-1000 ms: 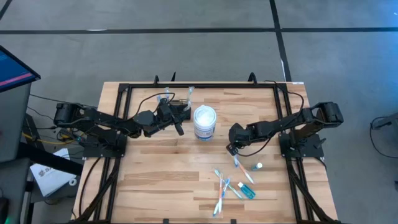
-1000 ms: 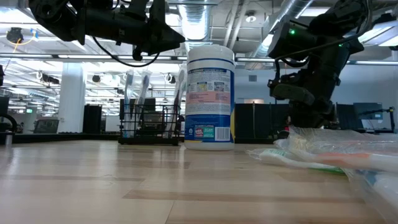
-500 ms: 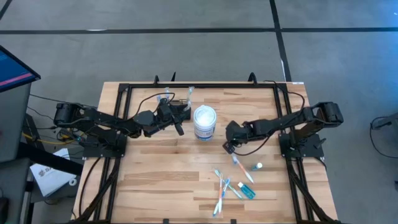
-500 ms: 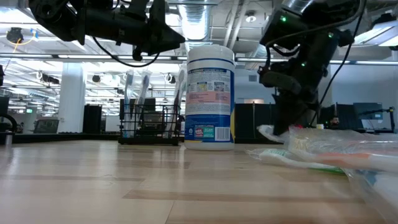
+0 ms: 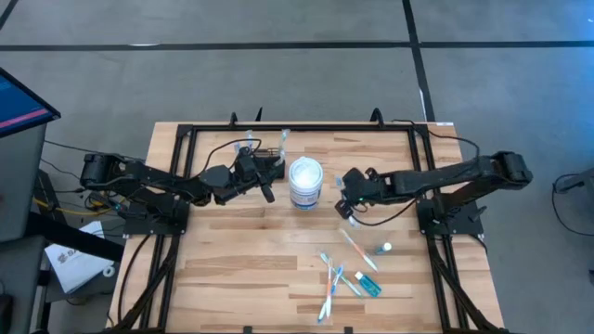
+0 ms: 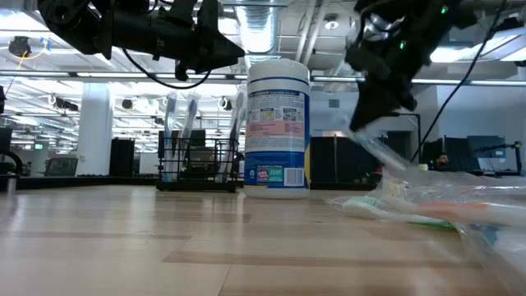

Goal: Pick & Place toothbrushing station
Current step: Put the top blue toothbrush into the mesh organizer

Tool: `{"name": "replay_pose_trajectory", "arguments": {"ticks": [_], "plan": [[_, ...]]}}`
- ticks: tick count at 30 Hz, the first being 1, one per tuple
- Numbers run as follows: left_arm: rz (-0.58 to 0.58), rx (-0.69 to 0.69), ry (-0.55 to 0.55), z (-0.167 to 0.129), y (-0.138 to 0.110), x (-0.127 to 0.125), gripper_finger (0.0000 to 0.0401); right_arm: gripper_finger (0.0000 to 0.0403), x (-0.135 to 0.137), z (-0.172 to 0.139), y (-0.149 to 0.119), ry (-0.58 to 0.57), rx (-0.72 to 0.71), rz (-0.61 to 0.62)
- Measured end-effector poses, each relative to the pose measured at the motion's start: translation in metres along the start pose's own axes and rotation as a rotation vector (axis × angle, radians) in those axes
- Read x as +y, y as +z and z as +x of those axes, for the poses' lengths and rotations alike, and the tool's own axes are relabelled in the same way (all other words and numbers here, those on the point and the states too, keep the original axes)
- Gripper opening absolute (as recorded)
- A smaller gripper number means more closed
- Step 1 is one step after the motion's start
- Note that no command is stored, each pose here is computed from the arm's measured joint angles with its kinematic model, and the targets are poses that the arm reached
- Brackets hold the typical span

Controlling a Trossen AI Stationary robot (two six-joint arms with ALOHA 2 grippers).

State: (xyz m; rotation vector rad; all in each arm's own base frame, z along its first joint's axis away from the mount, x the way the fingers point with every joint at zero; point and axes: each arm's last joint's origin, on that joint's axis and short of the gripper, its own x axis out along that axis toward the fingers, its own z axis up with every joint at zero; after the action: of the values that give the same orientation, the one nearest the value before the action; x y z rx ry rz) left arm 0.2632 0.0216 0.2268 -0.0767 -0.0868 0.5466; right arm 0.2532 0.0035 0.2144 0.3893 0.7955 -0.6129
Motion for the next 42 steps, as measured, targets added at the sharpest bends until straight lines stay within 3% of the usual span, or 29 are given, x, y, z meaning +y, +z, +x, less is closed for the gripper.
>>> {"name": "replay_pose_trajectory", "arguments": {"ticks": [8, 21, 28, 42], "plan": [[-0.028, 0.001, -0.018, 0.000, 0.000, -0.001, 0.0127, 0.0000, 0.001, -0.042, 0.004, 0.057, -0.163, -0.017], [-0.153, -0.034, -0.256, -0.001, 0.006, -0.008, 0.0127, 0.0000, 0.031, -0.083, 0.016, 0.281, -0.501, -0.133], [-0.204, -0.072, -0.371, -0.003, 0.012, -0.011, 0.0127, 0.0000, 0.035, -0.090, 0.024, 0.315, -0.599, -0.161], [-0.265, -0.095, -0.461, -0.007, 0.016, -0.017, 0.0127, 0.0000, 0.046, -0.084, 0.029, 0.348, -0.663, -0.206]]}}
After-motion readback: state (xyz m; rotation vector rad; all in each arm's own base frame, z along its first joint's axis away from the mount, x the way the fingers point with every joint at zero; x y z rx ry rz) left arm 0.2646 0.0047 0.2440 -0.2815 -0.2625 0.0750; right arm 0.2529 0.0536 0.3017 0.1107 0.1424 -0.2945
